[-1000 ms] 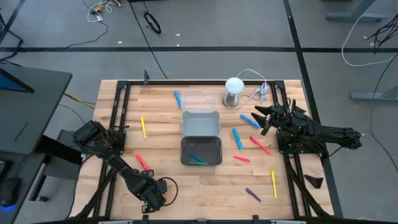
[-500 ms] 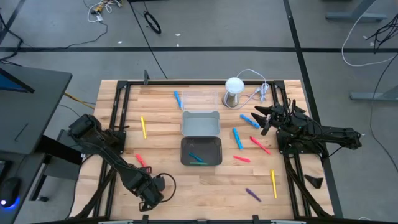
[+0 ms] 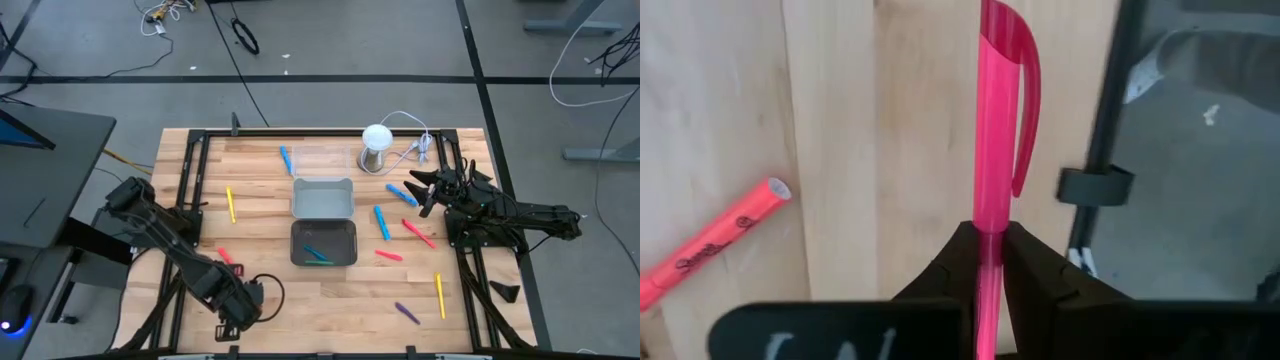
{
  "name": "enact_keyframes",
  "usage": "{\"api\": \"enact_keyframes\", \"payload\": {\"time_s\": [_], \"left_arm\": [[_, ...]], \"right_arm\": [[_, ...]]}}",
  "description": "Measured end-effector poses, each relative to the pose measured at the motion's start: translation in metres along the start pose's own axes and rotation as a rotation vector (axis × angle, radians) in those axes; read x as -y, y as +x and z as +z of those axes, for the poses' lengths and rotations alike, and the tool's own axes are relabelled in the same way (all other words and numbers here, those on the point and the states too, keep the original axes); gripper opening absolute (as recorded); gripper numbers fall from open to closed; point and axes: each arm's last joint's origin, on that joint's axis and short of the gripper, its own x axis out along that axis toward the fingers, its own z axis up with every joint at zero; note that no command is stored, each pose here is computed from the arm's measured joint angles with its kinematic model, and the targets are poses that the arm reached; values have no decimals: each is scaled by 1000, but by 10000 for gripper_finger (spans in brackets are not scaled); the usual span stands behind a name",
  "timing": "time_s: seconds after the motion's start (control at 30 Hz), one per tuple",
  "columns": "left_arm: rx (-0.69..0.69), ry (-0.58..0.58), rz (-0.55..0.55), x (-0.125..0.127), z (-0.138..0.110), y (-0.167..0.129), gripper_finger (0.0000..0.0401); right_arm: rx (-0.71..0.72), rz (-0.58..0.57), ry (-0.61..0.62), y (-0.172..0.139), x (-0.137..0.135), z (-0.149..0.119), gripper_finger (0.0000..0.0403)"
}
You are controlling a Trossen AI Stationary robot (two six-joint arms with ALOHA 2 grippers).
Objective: Pick & Place Markers
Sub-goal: Put the pink marker into the transparent bin
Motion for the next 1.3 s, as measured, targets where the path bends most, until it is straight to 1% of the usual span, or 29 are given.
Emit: {"api": "enact_keyframes", "payload": {"time_s": [0.23,0.67,1.1,1.3], "left_arm": [[-20,38,10,-2,6,-22,31],[-17,56,2,-6,11,-24,30],[-23,25,1,-36,35,-29,30],[-19,-4,-4,-56,48,-34,30]], "right_arm": [[0,0,0,0,0,0,231],[0,0,0,0,0,0,231],[0,0,0,0,0,0,231],[0,0,0,0,0,0,231]]}}
